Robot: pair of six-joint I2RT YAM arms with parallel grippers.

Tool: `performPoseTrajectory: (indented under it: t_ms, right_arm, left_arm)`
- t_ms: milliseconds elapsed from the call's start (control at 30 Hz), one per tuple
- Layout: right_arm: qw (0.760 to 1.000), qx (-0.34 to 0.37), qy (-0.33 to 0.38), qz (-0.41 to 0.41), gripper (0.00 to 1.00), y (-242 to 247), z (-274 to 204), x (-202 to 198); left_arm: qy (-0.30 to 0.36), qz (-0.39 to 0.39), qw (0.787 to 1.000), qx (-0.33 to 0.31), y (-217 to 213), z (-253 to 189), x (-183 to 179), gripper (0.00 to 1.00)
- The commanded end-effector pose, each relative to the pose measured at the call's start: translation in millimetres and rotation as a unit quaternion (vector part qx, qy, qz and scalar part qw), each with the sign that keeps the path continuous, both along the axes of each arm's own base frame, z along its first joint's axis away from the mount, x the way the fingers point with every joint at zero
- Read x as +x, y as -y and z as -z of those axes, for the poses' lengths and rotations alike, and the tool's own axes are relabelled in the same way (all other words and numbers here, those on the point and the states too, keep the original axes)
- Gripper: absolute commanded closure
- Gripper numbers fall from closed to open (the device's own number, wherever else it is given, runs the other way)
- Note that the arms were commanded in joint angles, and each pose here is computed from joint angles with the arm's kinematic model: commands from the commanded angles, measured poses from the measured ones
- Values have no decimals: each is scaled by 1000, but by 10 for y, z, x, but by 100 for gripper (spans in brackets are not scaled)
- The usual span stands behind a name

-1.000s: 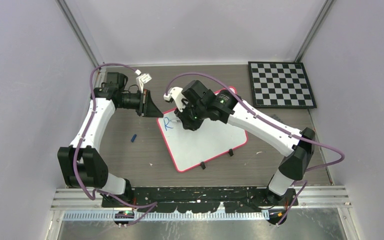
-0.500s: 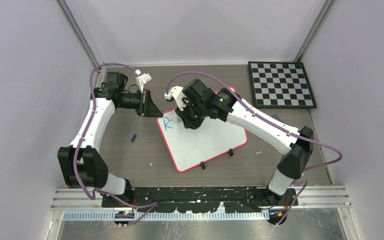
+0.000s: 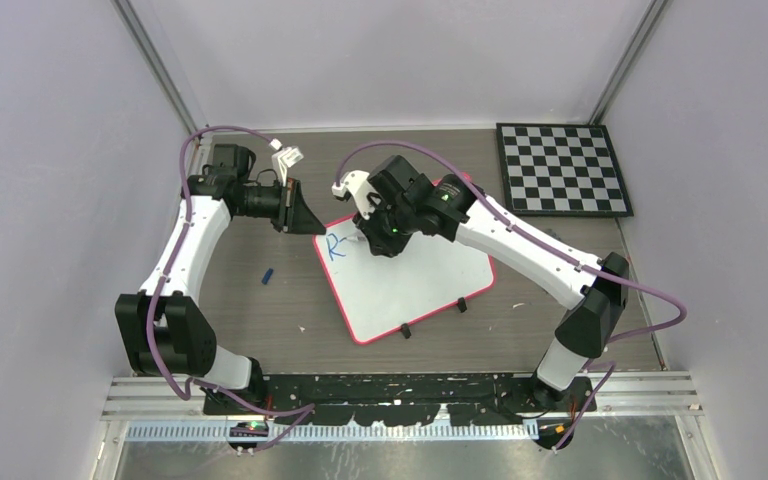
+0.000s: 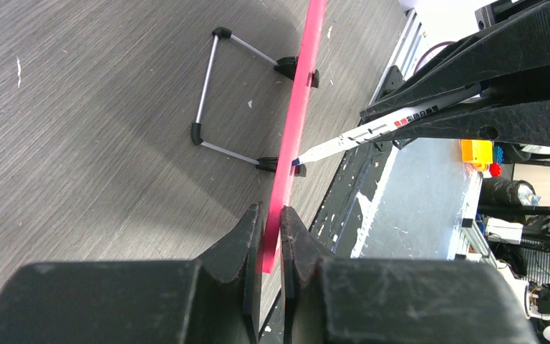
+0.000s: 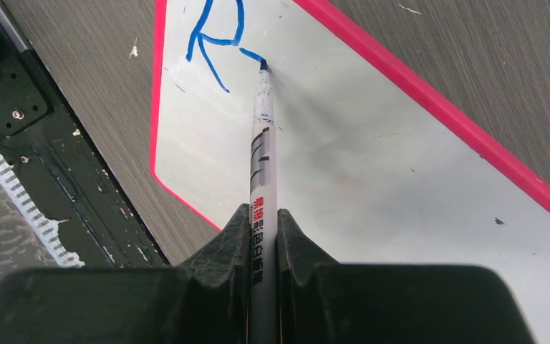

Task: Write a sentence on the whiteboard

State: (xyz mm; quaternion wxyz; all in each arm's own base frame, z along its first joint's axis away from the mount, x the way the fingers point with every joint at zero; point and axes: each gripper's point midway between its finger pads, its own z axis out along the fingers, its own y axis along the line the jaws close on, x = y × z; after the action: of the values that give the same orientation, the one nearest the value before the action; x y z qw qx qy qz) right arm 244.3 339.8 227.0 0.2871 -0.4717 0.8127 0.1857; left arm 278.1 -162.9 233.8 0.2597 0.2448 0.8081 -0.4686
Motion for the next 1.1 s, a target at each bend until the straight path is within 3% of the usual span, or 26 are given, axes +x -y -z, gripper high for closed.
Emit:
performPoseTrajectory:
  t_ms: [0, 400, 767, 1067]
  right_arm:
    - [1000, 1, 1, -1, 100, 32, -18, -26]
    - [1000, -19, -12, -11, 100, 122, 114, -130]
    - [999, 30, 12, -15, 100, 4, -375, -99]
    - [999, 31, 24, -9, 100, -101, -374, 23]
  left_arm:
    - [6, 7, 1000, -5, 36, -87, -60, 100]
    - [8, 7, 1000, -4, 36, -94, -67, 100]
    - [9, 10, 1000, -5, 46, -96, -84, 100]
    - [10, 10, 1000, -5, 48, -98, -88, 100]
